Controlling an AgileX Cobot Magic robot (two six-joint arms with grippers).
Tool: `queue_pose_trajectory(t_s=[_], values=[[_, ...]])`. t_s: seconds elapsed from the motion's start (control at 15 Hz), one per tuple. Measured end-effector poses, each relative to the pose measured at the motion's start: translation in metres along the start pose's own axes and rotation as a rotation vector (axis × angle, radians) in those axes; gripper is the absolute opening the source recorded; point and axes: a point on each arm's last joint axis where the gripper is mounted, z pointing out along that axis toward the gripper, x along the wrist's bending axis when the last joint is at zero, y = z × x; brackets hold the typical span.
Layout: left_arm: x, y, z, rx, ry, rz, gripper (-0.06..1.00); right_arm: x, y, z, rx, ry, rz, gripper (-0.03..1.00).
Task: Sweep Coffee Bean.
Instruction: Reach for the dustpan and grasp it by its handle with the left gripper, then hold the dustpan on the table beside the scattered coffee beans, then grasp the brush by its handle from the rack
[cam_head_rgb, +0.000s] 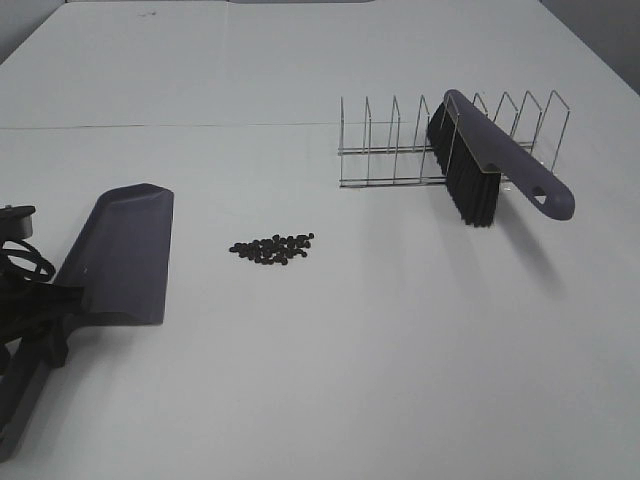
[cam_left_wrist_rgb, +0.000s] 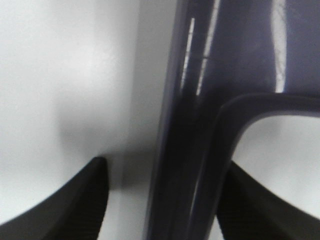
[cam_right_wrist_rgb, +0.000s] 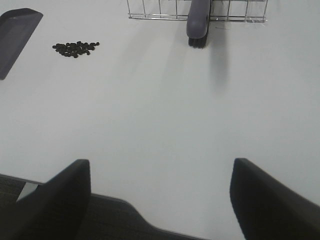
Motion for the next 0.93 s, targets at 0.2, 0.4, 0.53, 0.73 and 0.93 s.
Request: queue_pose_trajectory(t_s=[0.2, 0.4, 0.53, 0.73, 0.93], values=[[0.000, 0.001, 0.000, -0.006, -0.005, -0.005, 0.32, -0.002, 0.009, 0.002, 0.037, -0.015, -0.004, 0.68], [0.000, 0.001, 0.000, -0.006, -0.005, -0.005, 0.32, -0.006, 0.050, 0.011, 0.157, -0.044, -0.009, 0.68], [0.000, 0.001, 0.000, -0.006, -0.005, -0.005, 0.32, -0.008, 0.077, 0.025, 0.246, -0.046, -0.003, 0.68], [0.000, 0.001, 0.000, -0.006, -0.005, 0.017, 0.32, -0.013, 0.117, 0.060, 0.381, -0.044, 0.008, 0.68], [0.000, 0.001, 0.000, -0.006, -0.004, 0.076, 0.32, -0.018, 0.152, 0.105, 0.497, -0.042, 0.017, 0.68]])
